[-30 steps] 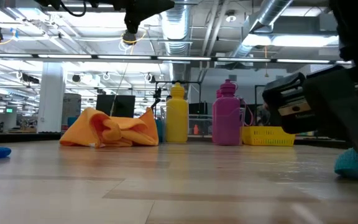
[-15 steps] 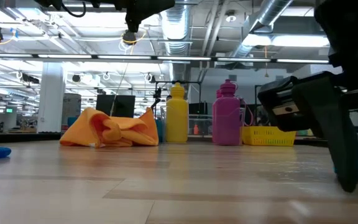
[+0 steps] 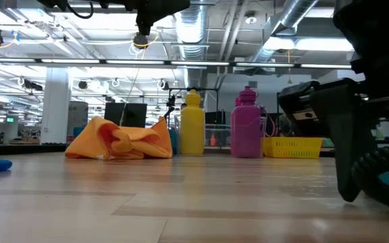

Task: Pick & Place Sports Items
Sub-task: Put the black spring keychain into the yellow bin

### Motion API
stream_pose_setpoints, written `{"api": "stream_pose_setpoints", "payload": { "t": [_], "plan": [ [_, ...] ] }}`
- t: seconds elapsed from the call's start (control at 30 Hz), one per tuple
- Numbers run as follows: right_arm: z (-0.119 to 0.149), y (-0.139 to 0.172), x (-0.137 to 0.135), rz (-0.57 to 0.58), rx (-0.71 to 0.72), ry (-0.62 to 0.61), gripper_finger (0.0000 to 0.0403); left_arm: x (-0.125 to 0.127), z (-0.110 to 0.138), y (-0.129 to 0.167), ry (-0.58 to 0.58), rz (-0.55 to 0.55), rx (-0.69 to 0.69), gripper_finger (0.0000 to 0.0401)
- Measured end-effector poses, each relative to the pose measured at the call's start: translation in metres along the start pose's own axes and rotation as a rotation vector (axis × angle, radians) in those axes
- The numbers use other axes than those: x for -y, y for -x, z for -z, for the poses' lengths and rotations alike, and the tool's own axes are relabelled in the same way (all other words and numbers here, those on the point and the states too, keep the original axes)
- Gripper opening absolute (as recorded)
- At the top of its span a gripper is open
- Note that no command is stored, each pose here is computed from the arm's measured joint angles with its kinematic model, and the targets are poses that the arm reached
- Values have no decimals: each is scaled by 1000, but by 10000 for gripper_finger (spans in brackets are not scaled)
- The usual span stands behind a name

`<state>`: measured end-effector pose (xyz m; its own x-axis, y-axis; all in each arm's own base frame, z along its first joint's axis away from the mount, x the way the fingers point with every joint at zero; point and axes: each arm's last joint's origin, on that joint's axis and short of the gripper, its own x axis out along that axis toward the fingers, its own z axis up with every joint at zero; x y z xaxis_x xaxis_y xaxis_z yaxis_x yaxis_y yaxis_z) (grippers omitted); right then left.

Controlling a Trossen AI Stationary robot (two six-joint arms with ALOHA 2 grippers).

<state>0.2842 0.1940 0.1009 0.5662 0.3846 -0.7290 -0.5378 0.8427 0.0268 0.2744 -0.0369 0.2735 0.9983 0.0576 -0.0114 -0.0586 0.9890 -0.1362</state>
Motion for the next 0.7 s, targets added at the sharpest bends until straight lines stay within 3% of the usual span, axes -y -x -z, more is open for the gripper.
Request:
{"api": "stream_pose_setpoints", "payload": {
  "t": [0.53, 0.7],
  "plan": [
    [0, 0, 1, 10, 7, 0, 187, 0, 0, 0, 0, -5, 0, 222],
    [0, 0, 0, -5, 7, 0, 149, 0, 0, 0, 0, -5, 0, 222]
  ]
}}
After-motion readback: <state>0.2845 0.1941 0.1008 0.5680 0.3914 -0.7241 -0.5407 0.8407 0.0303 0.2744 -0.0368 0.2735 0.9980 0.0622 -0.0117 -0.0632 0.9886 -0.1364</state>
